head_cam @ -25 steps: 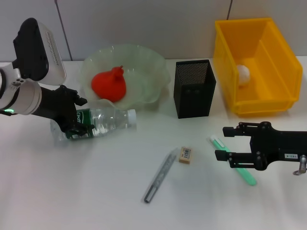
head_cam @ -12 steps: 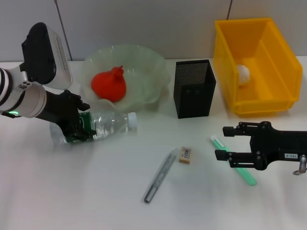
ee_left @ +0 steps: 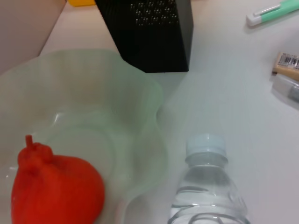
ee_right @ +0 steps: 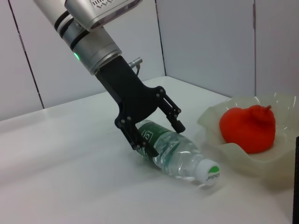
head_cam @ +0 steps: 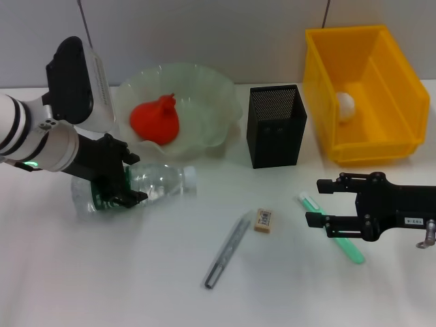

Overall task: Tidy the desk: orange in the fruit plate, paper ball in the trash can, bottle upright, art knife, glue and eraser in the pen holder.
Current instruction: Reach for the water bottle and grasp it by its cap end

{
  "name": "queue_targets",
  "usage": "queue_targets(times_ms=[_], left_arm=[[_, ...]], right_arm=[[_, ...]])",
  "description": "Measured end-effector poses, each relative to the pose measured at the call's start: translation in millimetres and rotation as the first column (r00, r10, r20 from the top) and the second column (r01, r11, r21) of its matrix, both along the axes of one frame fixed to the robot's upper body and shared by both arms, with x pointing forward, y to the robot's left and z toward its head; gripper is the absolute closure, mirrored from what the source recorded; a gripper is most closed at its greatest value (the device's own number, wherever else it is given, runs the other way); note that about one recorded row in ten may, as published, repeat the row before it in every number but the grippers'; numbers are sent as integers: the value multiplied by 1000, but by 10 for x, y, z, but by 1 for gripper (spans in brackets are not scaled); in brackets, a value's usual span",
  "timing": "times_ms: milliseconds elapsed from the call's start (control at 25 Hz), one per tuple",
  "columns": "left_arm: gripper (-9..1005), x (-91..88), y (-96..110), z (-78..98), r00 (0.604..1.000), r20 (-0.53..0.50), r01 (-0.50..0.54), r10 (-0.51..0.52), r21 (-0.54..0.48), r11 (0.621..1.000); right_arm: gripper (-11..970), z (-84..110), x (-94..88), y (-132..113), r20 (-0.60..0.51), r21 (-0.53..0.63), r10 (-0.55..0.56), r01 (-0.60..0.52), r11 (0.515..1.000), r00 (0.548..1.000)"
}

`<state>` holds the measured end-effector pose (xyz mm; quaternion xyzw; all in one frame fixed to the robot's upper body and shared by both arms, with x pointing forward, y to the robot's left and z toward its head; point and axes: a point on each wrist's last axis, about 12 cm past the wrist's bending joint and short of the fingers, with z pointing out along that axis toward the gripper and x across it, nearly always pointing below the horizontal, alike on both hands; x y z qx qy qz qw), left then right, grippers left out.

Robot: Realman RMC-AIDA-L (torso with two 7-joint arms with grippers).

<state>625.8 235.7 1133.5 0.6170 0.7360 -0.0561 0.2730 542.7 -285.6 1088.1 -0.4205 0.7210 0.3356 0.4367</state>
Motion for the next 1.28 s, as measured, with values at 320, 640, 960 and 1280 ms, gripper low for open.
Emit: queue_targets(times_ms=[320, 640, 960, 1280], left_arm=[[262, -19, -147, 4, 999, -36, 32, -34, -44, 999], [263, -30, -297, 31, 996, -44, 77, -80, -71, 995], [264, -35, -431, -31, 994, -48, 97, -101, -83, 992], [265, -3, -508, -53, 995, -13, 97, -99, -97, 991]], right_arm=[[250, -3, -4, -6, -1, 2, -4, 4, 1000, 1000], [251, 2, -4, -3, 0, 6, -3, 3, 1000, 1000], [252, 4, -5, -1, 0, 7, -1, 1, 1000, 1000], [254, 3, -8, -5, 0, 6, -2, 2, 1000, 1000]])
